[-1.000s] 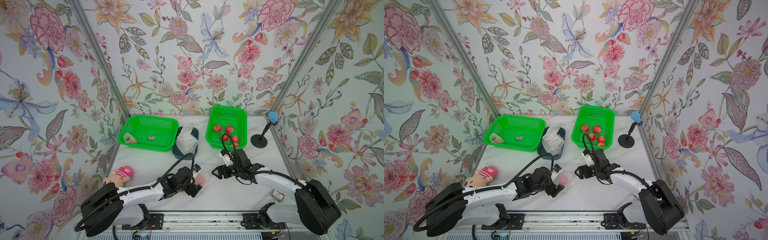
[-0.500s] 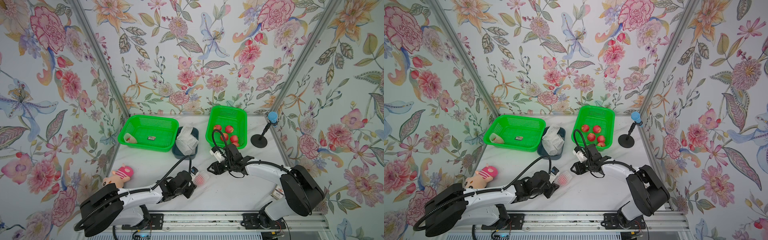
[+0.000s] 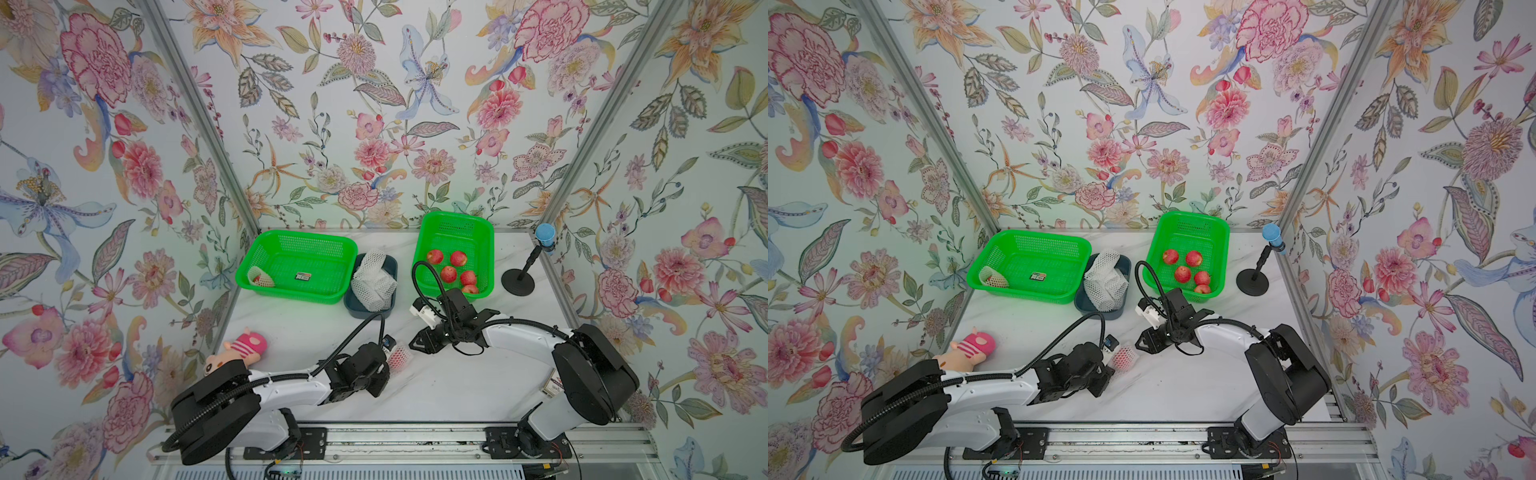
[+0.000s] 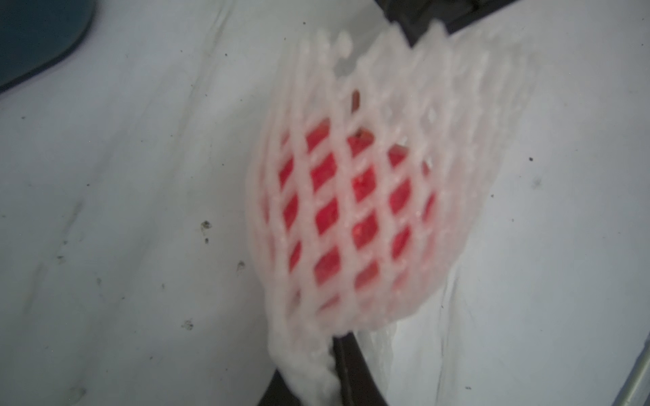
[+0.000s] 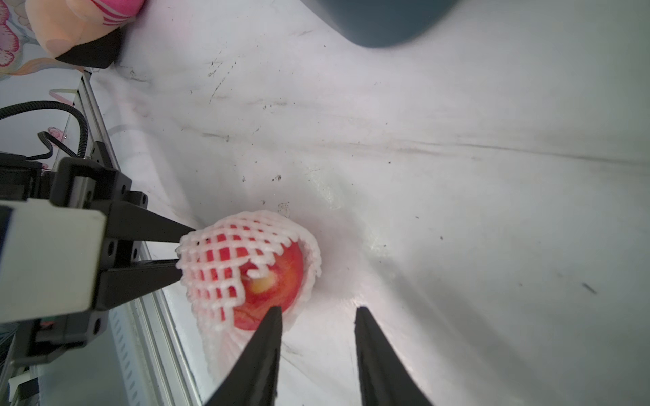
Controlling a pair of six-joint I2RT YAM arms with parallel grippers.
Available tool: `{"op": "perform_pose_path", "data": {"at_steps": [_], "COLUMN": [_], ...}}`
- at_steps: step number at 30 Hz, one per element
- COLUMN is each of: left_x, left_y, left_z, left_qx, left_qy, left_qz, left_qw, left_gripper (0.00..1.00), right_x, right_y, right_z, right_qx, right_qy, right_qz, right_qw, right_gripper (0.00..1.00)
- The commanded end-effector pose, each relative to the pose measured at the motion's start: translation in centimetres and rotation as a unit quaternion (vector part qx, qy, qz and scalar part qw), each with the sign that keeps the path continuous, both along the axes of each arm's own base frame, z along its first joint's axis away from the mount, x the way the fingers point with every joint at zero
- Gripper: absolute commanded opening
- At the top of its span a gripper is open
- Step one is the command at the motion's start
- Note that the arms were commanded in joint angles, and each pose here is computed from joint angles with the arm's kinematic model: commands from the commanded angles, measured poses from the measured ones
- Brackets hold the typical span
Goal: Remove foam nets from apples
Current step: Remove the foam net from the apple.
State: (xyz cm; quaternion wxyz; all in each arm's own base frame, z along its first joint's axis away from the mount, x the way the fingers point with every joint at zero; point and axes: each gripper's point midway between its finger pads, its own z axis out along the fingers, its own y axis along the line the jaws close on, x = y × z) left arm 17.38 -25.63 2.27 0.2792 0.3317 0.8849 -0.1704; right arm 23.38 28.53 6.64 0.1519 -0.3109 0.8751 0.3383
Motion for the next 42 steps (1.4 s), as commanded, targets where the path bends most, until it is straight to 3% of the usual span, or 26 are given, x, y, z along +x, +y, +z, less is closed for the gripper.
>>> {"op": "perform_pose_path", "data": {"at_steps": [1,24,33,38,42], "left_x": [0.3,0.5,0.5,0.6,0.6], "left_y": [-0.1,-0.2,0.0,-0.1,-0.2], "left_z": [0.0,-0.2,-0.3,-0.2,-0.3], "left_qx": [0.01,0.014,0.014,0.013,0.013], "left_qy": [-0.004,-0.007,-0.008,-0.009,-0.009], "left_qz": [0.003,0.006,0.008,0.008,0.008], "left_qw": [1.0,1.0,1.0,1.0,1.0], "left_gripper": [0.15,0.16,0.16,0.16,0.16], "right_x": [-1.0,-3.8,-4.6,-5.0,-5.3], "right_y": [0.9,3.7,3.2,2.2,2.3], "right_z": [0.4,2.9,0.0,-1.0,-1.4], "right_qx": [-0.001,-0.027,-0.048,-0.056,-0.053], "right_qy": [-0.002,-0.054,-0.015,-0.003,0.001], "right_qz": [0.033,0.107,0.109,0.107,0.116], "right_qw": [0.999,0.992,0.993,0.993,0.992], "right_gripper": [0.37,0.37,0.35,0.45,0.6]}}
